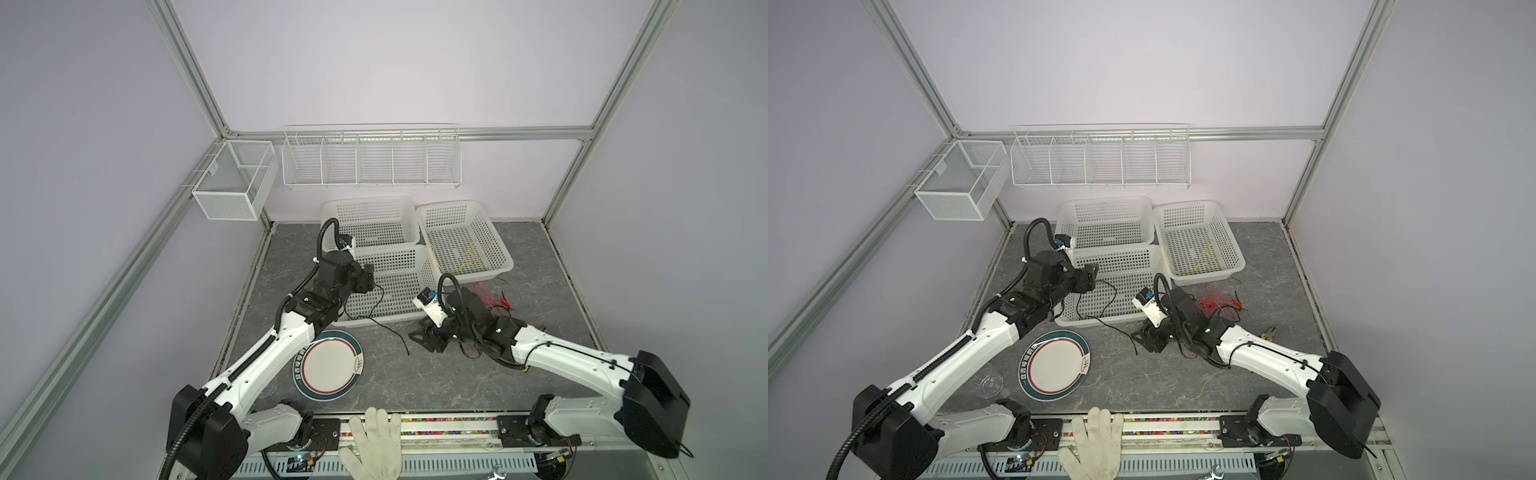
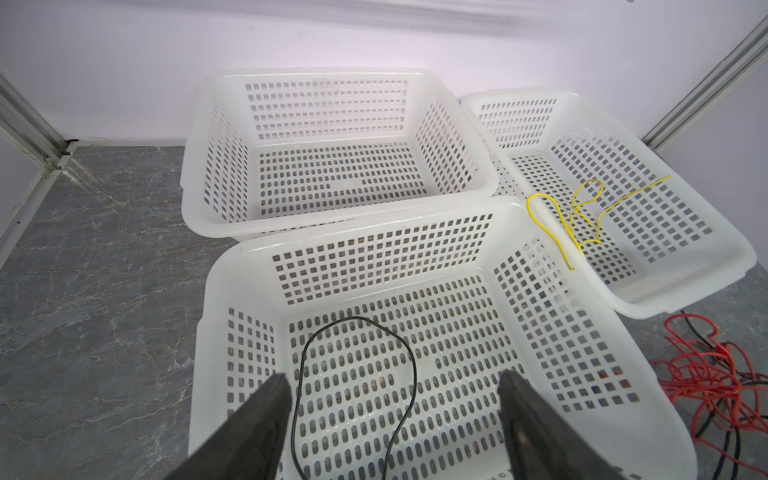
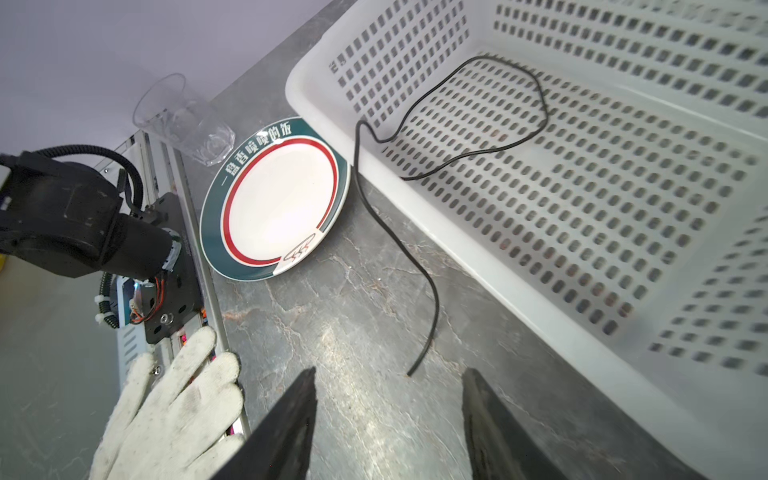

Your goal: Untangle the cables

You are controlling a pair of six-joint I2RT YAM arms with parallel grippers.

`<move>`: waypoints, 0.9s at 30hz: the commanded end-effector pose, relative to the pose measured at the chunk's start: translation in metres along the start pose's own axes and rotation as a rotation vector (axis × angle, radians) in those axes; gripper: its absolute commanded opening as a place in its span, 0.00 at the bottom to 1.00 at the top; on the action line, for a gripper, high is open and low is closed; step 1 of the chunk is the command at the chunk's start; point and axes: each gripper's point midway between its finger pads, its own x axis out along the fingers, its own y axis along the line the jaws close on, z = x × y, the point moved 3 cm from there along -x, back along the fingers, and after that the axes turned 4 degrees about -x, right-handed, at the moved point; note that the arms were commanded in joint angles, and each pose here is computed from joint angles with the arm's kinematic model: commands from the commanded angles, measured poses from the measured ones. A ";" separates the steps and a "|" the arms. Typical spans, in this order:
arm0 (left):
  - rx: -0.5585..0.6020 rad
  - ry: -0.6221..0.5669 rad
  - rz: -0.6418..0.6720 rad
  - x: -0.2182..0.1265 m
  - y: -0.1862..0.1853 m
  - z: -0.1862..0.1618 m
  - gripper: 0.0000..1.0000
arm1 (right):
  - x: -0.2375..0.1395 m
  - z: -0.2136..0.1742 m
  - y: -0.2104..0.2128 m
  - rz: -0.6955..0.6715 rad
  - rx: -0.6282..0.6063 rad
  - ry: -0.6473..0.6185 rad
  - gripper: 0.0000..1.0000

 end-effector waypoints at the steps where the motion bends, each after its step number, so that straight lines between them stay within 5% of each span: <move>1: -0.029 -0.019 0.008 -0.008 0.004 -0.001 0.79 | 0.018 0.017 0.015 0.045 -0.046 -0.043 0.57; 27: -0.001 -0.025 0.040 -0.011 0.012 -0.009 0.79 | 0.109 -0.020 -0.016 -0.176 -0.050 -0.057 0.51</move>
